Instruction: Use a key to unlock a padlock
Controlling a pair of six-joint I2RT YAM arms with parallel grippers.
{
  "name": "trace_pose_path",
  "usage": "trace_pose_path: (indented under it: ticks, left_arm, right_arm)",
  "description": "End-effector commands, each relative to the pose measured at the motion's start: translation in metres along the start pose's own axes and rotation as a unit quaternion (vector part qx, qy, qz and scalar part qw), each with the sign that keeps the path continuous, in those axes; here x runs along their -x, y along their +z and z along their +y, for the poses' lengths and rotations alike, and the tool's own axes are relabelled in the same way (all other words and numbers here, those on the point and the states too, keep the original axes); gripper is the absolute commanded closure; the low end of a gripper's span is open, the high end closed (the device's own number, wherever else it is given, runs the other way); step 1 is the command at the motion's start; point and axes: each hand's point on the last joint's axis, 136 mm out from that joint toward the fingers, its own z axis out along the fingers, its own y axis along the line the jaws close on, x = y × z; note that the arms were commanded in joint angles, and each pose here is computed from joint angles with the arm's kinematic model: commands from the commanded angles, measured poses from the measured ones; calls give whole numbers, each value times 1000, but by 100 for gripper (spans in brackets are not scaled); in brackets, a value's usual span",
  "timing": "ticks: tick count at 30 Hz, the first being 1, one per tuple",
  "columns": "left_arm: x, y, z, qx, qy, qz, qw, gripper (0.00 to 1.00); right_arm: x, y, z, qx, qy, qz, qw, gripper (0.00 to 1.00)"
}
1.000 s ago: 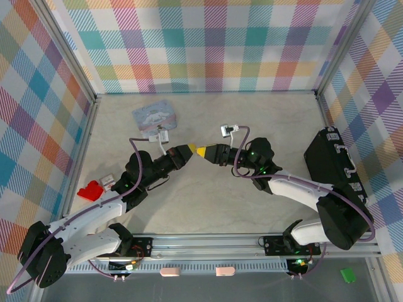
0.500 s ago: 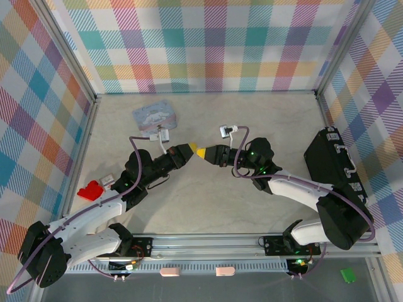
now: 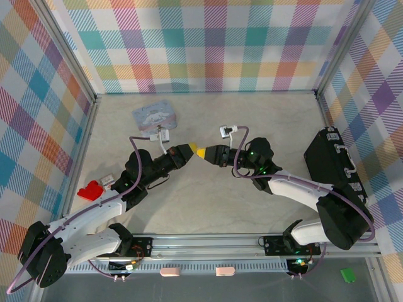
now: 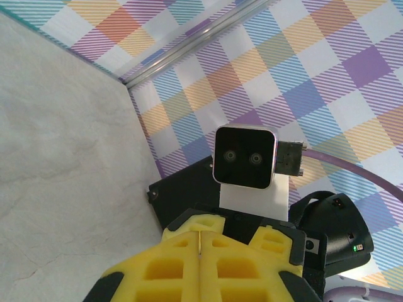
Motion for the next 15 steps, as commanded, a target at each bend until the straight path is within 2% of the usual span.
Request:
trace_pose_path:
  ticks: [1, 15]
  left_arm:
    - [10, -3, -13, -16, 7, -12, 1000, 100]
    - [11, -7, -13, -13, 12, -16, 1000, 100]
  right_arm:
    - [6, -1, 8, 10, -15, -8, 1000, 76]
    - [6, -1, 2, 0, -6, -12, 1000, 86]
